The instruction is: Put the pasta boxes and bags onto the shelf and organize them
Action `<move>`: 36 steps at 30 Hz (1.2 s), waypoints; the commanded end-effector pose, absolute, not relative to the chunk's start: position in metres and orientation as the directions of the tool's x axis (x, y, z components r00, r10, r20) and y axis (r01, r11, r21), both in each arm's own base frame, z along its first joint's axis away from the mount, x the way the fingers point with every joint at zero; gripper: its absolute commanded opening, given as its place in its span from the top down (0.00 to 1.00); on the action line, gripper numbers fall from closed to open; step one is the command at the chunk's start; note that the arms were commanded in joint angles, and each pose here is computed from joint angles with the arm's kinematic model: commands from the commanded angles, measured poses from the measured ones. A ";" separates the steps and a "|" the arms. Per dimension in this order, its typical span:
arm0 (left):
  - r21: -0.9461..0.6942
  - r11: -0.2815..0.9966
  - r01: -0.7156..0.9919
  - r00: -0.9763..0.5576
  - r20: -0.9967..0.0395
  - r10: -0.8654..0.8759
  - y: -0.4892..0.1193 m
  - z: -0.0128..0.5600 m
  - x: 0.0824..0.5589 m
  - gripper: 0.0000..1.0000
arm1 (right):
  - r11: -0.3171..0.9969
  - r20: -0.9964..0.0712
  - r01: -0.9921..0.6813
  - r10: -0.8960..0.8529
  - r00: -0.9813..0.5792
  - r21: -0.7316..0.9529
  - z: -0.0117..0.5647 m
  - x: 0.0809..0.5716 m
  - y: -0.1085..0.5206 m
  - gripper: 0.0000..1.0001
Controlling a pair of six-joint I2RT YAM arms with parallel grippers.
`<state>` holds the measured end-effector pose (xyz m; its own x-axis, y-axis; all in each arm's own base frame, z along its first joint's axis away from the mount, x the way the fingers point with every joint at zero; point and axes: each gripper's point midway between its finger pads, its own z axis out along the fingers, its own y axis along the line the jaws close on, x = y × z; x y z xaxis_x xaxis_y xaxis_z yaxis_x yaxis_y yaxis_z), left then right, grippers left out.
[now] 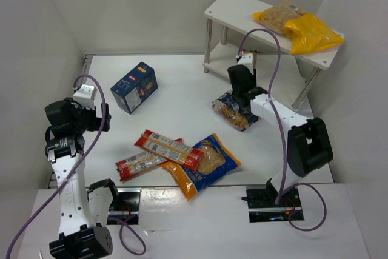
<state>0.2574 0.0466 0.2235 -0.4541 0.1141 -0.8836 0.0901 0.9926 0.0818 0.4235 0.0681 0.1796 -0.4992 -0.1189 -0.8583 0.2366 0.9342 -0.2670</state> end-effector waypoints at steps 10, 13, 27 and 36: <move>0.093 0.991 0.098 -0.406 -0.905 0.126 0.045 0.235 0.260 0.00 | 0.799 -0.919 0.497 -0.164 -0.359 -0.337 0.184 0.459 0.019 1.00; 0.089 0.991 0.099 -0.413 -0.902 0.122 0.045 0.233 0.259 0.00 | 0.775 -0.925 0.536 -0.160 -0.345 -0.334 0.190 0.460 0.007 1.00; 0.085 0.991 0.107 -0.411 -0.903 0.122 0.042 0.231 0.257 0.00 | 0.672 -0.920 0.640 -0.180 -0.347 -0.373 0.183 0.465 -0.035 1.00; 0.090 0.990 0.106 -0.403 -0.906 0.125 0.042 0.234 0.256 0.00 | 0.583 -0.911 0.706 -0.173 -0.375 -0.402 0.167 0.462 -0.075 1.00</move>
<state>0.2546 0.0436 0.2263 -0.4376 0.1206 -0.8910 0.0984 0.9914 0.0858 0.4564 -0.0523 0.1189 -0.5512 -0.2393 -0.7993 0.5080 0.6637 -0.5490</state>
